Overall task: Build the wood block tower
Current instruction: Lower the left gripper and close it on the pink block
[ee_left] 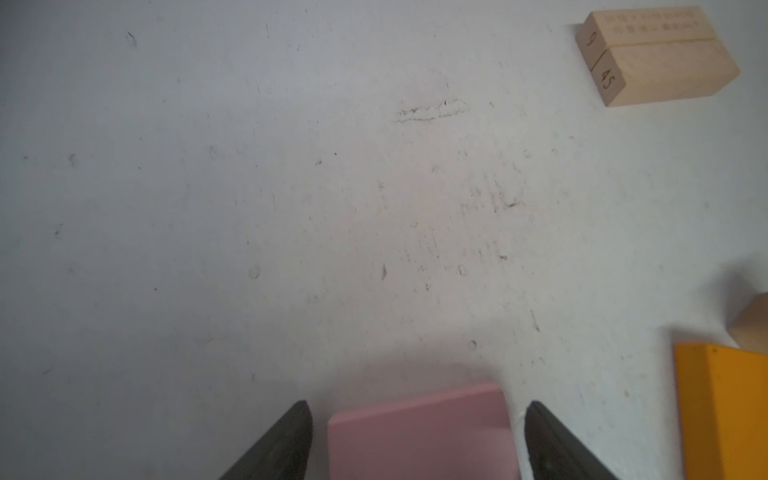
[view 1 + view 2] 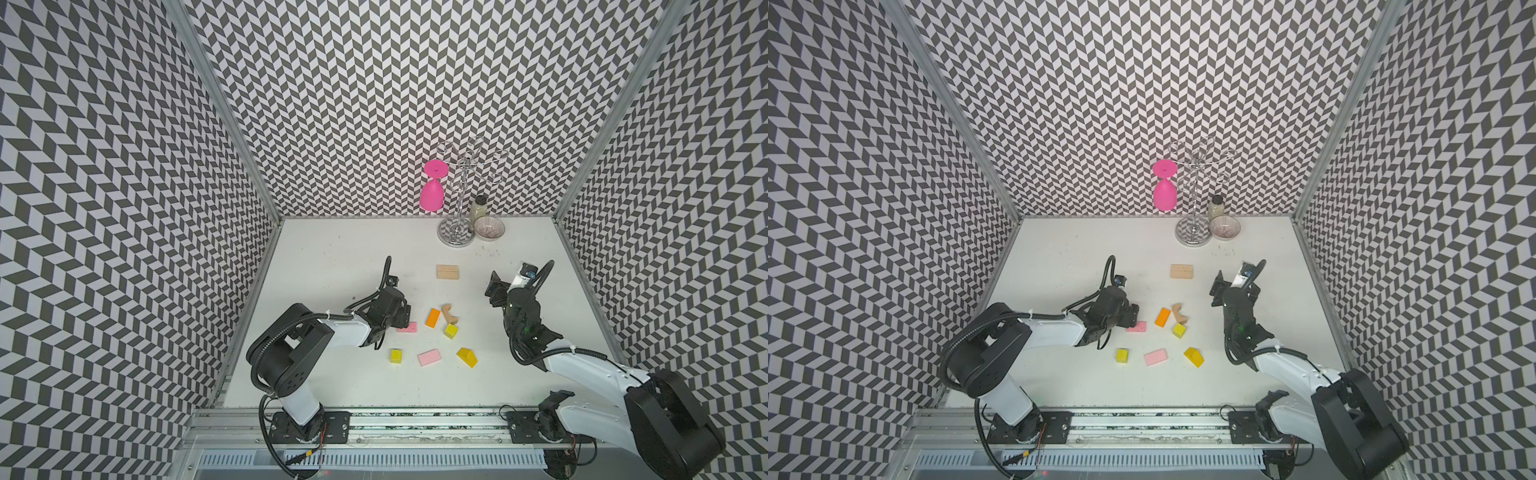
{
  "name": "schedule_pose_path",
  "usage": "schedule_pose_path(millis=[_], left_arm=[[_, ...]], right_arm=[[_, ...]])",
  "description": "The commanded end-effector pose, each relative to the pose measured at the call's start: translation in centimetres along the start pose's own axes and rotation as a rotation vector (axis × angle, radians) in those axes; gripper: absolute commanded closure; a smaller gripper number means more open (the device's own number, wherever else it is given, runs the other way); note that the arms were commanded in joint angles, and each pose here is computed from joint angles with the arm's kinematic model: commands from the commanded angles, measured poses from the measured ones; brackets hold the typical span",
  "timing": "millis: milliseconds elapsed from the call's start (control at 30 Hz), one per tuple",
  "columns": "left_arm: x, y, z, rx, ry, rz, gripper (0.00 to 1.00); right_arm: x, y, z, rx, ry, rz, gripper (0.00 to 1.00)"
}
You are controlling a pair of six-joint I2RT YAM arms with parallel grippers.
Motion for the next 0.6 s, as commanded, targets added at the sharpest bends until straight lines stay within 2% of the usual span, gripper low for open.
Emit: schedule_pose_path(millis=[0, 67, 133, 567], left_arm=[[0.8, 0.7, -1.2, 0.017, 0.042, 0.068, 0.25], [0.9, 0.7, -1.3, 0.02, 0.046, 0.072, 0.29], [0.8, 0.4, -1.2, 0.021, 0.049, 0.061, 0.3], [-1.1, -0.4, -1.1, 0.026, 0.037, 0.023, 0.23]], right_arm=[[0.1, 0.3, 1.1, 0.013, -0.03, 0.009, 0.17], [0.2, 0.3, 1.0, 0.012, -0.028, 0.007, 0.17], [0.3, 0.4, 1.0, 0.011, -0.026, 0.007, 0.17], [0.4, 0.6, 1.0, 0.006, -0.02, 0.011, 0.17]])
Point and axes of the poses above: each gripper's point midway between its finger pads, its own x axis out along the fingers, its own y axis along the line the jaws close on, z = x × y, the point moved 3 cm from there along -x, back along the fingers, and after that the axes turned 11 degrees about -x, right-handed, at the moved point
